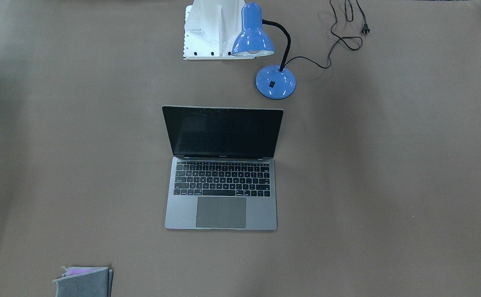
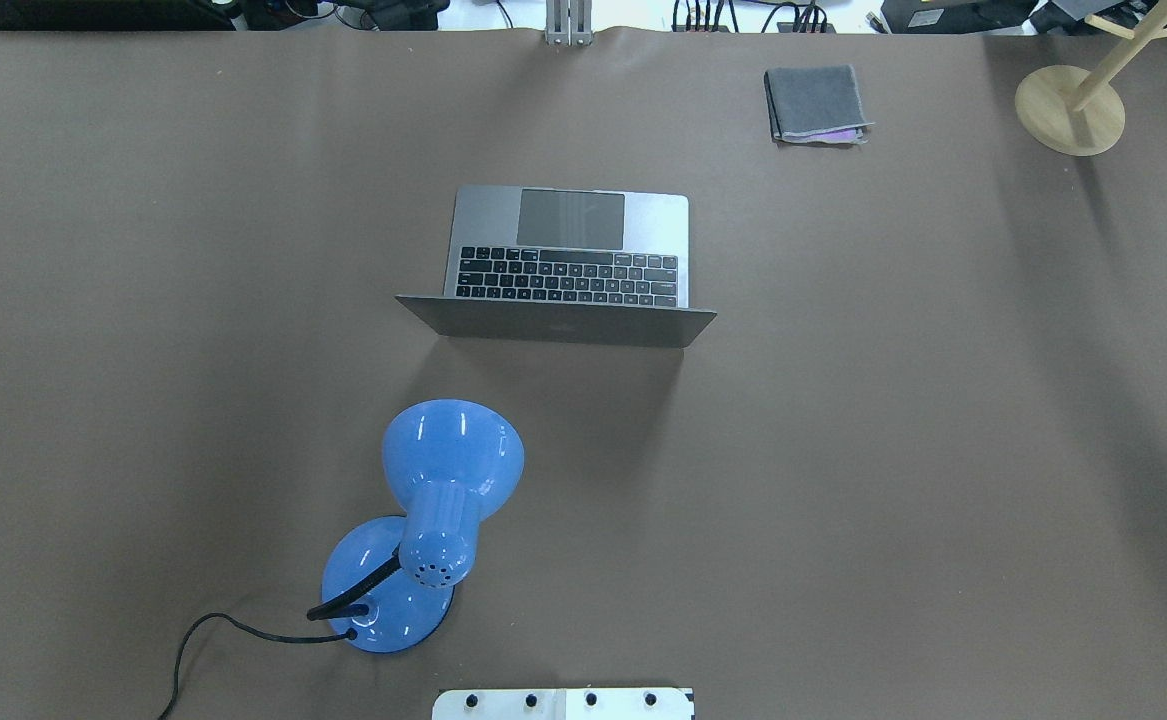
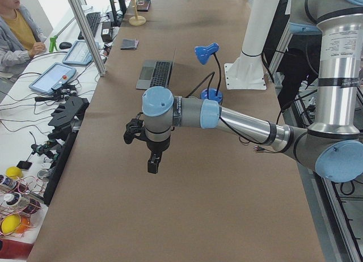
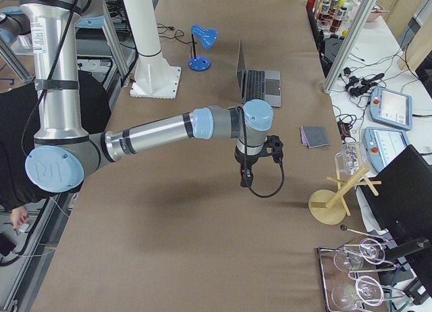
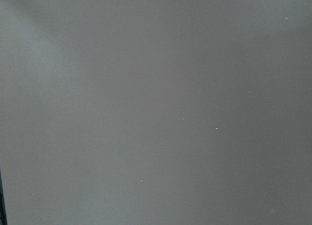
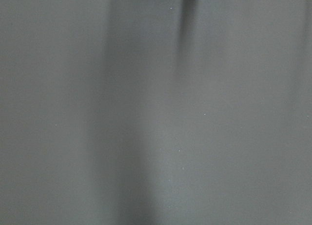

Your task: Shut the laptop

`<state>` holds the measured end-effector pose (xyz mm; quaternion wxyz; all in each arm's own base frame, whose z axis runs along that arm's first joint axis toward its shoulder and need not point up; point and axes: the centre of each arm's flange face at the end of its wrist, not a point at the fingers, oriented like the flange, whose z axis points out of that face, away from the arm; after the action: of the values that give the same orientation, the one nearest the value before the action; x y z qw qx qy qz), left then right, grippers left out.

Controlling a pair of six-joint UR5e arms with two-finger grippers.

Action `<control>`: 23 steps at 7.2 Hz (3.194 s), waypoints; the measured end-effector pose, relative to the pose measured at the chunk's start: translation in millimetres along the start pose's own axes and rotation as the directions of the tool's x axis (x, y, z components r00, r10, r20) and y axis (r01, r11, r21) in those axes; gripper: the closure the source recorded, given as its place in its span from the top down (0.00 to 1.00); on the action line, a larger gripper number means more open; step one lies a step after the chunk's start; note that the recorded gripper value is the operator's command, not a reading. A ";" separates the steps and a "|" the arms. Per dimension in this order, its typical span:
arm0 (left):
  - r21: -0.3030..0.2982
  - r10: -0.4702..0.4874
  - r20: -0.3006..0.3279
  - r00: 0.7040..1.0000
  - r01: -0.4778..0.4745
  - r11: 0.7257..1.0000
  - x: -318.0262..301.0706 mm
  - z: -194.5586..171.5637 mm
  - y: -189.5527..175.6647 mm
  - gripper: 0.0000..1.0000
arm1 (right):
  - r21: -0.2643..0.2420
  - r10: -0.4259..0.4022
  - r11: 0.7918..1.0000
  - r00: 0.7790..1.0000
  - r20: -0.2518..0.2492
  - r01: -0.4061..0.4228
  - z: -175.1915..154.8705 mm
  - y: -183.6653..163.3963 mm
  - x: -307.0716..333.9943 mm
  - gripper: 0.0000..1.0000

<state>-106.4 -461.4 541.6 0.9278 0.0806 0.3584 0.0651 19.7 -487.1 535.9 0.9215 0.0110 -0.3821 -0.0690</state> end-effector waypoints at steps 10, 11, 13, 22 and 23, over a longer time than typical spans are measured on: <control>0.001 -0.162 -0.252 0.954 0.167 0.986 303.5 -48.7 -40.6 0.51 | 0.122 -0.009 0.992 0.988 0.154 -0.010 -0.2 23.0 -298.6 0.36; -0.034 -0.193 -0.277 0.941 0.191 0.981 359.6 -46.0 -46.3 0.05 | 0.140 0.031 0.989 0.982 0.184 -0.057 6.6 30.1 -353.8 0.00; -0.062 -0.242 -0.267 0.933 0.234 0.970 452.9 -29.1 -47.8 0.00 | 0.141 0.073 0.984 0.970 0.231 -0.107 20.7 48.6 -433.3 0.00; -0.062 -0.232 -0.186 0.955 0.224 0.973 620.3 70.3 -51.3 0.00 | 0.177 0.101 0.974 0.973 0.209 -0.139 79.8 31.0 -545.0 0.00; -0.046 -0.225 -0.191 0.955 0.221 0.974 622.1 74.3 -55.6 0.00 | 0.192 0.102 0.971 0.973 0.207 -0.143 78.5 27.4 -546.0 0.00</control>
<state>404.2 -412.3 177.7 0.8904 0.0216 0.4538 -0.0280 -413.8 -383.4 209.9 0.8758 0.0758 -0.4758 0.0275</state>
